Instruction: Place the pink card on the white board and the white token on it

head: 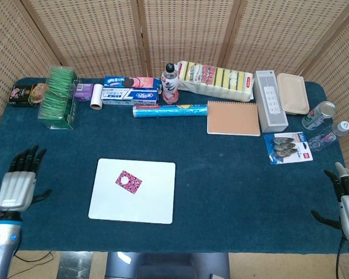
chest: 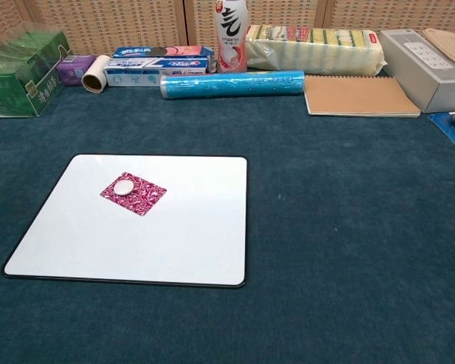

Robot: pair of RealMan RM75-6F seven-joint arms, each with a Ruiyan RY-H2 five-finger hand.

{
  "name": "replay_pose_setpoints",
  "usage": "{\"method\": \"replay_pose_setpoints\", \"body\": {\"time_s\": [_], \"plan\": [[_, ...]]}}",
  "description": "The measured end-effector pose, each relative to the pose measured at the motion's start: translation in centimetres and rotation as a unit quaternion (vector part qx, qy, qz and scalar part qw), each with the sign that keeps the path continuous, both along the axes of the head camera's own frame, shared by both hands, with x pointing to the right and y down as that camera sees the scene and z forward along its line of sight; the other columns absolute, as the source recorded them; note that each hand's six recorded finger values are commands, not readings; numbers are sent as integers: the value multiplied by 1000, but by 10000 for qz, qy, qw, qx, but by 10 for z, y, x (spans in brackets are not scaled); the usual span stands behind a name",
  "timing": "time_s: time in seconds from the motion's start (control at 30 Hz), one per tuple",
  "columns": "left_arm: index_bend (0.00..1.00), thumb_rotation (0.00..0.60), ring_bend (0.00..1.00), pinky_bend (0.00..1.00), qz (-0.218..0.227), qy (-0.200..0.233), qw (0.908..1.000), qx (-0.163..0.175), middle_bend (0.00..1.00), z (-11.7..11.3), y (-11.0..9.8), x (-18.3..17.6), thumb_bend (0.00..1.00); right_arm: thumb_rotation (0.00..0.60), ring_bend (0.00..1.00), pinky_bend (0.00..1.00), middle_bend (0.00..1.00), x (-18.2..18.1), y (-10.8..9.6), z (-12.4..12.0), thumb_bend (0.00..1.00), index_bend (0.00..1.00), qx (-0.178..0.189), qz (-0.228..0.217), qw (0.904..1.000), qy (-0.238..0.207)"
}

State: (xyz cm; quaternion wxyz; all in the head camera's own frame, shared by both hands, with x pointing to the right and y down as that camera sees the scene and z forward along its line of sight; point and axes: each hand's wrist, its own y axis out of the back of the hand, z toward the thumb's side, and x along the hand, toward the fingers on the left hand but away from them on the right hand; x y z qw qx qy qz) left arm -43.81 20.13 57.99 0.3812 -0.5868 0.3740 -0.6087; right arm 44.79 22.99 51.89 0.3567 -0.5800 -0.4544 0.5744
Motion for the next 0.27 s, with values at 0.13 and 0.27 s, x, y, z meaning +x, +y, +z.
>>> {"method": "replay_pose_setpoints", "body": {"time_s": [0.13,0.27], "plan": [[0,600,0,74,-315,156,9994,12,0,-16,22,-29,122,600,4,0,0,-1,0,-5,0,149,192,-22,9994,294],[0,600,0,75,-381,207,9990,63,0,-34,31,-47,122,600,4,0,0,-1,1,-11,0,160,358,-24,9981,503]]}}
